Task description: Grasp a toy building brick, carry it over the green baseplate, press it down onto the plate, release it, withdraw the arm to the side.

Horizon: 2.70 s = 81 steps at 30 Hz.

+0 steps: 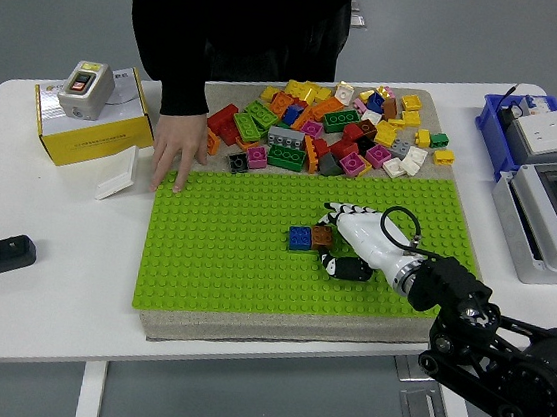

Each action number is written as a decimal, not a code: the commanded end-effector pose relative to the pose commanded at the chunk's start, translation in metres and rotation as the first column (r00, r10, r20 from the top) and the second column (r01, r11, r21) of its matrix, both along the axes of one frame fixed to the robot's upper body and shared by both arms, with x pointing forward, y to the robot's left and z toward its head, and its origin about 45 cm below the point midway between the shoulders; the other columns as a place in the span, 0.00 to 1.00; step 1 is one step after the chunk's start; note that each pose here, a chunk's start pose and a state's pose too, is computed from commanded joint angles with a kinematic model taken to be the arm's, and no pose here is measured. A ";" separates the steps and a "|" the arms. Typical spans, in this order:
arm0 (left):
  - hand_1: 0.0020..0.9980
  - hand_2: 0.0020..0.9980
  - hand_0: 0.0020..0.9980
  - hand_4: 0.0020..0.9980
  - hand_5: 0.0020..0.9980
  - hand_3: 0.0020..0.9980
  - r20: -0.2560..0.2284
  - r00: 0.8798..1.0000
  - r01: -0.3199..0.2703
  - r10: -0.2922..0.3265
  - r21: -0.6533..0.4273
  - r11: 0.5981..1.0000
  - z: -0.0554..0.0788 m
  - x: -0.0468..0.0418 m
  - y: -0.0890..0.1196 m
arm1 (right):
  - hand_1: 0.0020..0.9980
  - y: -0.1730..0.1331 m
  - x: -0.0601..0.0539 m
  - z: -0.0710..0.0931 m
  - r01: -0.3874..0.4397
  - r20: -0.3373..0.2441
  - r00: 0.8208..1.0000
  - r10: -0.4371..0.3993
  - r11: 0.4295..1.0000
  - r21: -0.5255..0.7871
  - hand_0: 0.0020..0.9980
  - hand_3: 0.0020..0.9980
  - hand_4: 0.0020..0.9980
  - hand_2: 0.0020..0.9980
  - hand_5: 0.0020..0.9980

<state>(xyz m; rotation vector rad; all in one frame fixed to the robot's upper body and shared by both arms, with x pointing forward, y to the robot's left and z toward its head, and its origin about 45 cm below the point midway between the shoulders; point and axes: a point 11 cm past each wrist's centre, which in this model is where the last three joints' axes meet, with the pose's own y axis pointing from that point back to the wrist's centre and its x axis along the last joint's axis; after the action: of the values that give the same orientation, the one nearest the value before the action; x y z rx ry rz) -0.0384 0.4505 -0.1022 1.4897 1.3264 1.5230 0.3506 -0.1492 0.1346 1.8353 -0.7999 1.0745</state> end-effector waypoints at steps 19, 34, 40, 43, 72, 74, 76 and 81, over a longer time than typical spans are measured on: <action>0.71 0.68 0.69 0.39 0.50 0.70 0.023 1.000 0.006 -0.007 0.027 1.000 0.001 0.0030 0.003 | 0.98 0.000 -0.001 -0.002 -0.001 -0.006 1.000 0.001 1.000 -0.002 0.90 0.86 0.48 1.00 0.33; 0.70 0.66 0.68 0.39 0.50 0.69 0.024 1.000 0.007 -0.008 0.030 1.000 0.001 0.0031 0.003 | 0.98 0.001 -0.002 -0.001 -0.006 -0.008 1.000 0.006 1.000 0.000 0.90 0.87 0.48 1.00 0.33; 0.70 0.66 0.68 0.38 0.49 0.69 0.024 1.000 0.008 -0.008 0.030 1.000 0.000 0.0026 0.003 | 0.98 0.000 -0.003 0.000 -0.005 -0.018 1.000 0.005 1.000 0.012 0.90 0.87 0.48 1.00 0.33; 0.70 0.66 0.68 0.38 0.49 0.68 0.024 1.000 0.008 -0.009 0.029 1.000 0.000 0.0024 0.003 | 0.97 0.000 -0.004 0.000 -0.005 -0.021 1.000 0.006 1.000 0.019 0.90 0.87 0.48 1.00 0.33; 0.69 0.64 0.67 0.35 0.47 0.66 0.032 0.999 0.009 -0.011 0.039 0.999 0.000 0.0009 0.003 | 0.98 -0.011 -0.026 0.026 -0.025 0.019 1.000 0.023 0.996 0.088 0.90 0.82 0.48 1.00 0.35; 0.69 0.64 0.67 0.35 0.47 0.66 0.033 0.999 0.010 -0.011 0.040 0.999 0.000 0.0013 0.003 | 0.98 -0.013 -0.025 0.025 -0.022 0.021 1.000 0.020 0.996 0.081 0.90 0.82 0.48 1.00 0.35; 0.69 0.64 0.67 0.35 0.47 0.66 0.034 0.999 0.010 -0.011 0.040 0.999 0.000 0.0014 0.003 | 0.98 -0.014 -0.024 0.025 -0.020 0.024 1.000 0.018 0.997 0.078 0.90 0.82 0.48 1.00 0.35; 0.69 0.64 0.67 0.35 0.47 0.66 0.035 0.999 0.010 -0.011 0.042 0.999 0.000 0.0018 0.003 | 0.98 -0.015 -0.024 0.023 -0.016 0.020 1.000 0.015 0.997 0.071 0.91 0.78 0.45 1.00 0.40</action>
<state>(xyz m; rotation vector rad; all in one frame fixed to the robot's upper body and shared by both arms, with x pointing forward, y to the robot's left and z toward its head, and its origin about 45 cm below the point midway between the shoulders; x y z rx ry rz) -0.0366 0.4536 -0.1021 1.4862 1.2719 1.5721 0.3271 -0.1640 0.1577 1.8962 -0.8464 1.0874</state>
